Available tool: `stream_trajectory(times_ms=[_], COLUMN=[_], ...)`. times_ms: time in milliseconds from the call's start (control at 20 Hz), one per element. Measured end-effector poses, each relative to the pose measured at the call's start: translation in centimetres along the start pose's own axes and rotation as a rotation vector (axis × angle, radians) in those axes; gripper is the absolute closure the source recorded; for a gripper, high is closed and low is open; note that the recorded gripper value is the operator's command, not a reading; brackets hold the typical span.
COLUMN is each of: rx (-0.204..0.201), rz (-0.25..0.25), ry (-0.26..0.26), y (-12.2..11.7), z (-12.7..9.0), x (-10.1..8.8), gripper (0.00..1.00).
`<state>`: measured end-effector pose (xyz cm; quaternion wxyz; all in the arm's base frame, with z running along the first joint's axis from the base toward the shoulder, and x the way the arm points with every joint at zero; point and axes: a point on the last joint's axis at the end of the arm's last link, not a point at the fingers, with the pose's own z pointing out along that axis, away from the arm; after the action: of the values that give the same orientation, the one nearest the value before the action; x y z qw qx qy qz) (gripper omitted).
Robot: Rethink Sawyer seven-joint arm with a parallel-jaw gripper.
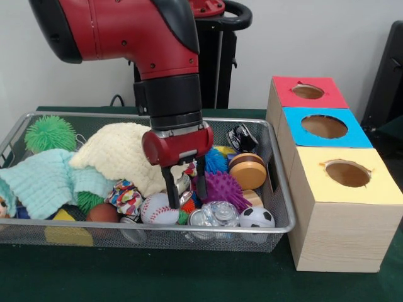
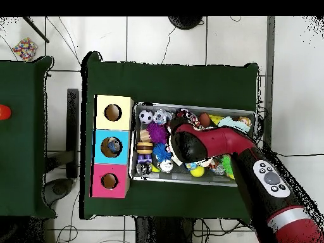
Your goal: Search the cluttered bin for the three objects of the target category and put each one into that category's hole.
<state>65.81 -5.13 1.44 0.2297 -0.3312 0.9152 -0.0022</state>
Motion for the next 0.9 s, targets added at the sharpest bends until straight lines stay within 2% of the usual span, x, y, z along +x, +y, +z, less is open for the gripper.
stream_trajectory(times_ms=[250,350,400,900], rx=[-0.082,-0.106,-0.135,-0.199], rz=[0.100,0.121,0.141,0.167], ry=[0.013,0.021,0.028,0.032], y=[0.4,0.7,1.0,2.9], z=[1.1,1.3,1.6,2.7], x=[1.0,1.3,1.5,2.0], gripper=[0.00,0.00,0.00,0.00])
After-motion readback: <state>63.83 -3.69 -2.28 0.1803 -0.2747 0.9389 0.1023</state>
